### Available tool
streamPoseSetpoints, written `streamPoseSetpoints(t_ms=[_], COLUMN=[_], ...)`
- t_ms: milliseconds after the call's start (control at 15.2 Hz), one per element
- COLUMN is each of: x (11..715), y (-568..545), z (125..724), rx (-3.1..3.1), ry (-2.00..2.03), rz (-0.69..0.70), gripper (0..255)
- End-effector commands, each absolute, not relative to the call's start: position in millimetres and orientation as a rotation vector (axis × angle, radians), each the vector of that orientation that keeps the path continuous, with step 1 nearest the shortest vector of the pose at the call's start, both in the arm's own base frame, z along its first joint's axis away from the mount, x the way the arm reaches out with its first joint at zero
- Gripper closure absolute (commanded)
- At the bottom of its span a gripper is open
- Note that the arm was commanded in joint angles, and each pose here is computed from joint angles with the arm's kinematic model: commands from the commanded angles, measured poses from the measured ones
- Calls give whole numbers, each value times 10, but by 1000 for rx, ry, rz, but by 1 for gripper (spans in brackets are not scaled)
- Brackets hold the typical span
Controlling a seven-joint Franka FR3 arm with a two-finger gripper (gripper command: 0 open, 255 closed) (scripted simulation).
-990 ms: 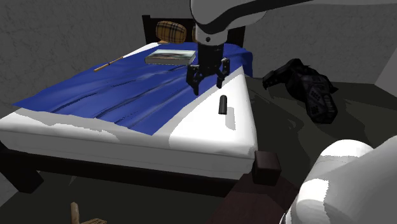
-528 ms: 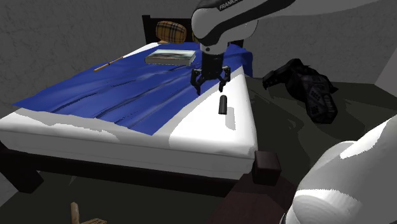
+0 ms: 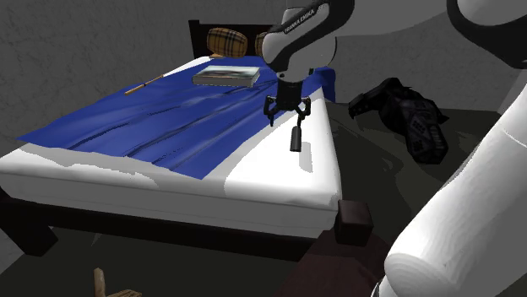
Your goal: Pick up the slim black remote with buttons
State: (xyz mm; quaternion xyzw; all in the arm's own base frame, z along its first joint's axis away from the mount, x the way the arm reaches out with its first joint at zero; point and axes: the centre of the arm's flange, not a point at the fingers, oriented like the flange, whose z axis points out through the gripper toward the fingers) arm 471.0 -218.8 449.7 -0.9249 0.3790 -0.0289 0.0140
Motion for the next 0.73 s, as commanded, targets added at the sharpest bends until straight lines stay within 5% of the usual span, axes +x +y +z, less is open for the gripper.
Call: streamPoseSetpoints(t_ms=[0, 660], x=[4793, 4859], y=[-2451, -3313], z=[4352, 3691], rx=[-2833, -2637], ry=[1267, 1566], rz=[-82, -51], gripper=[0, 0])
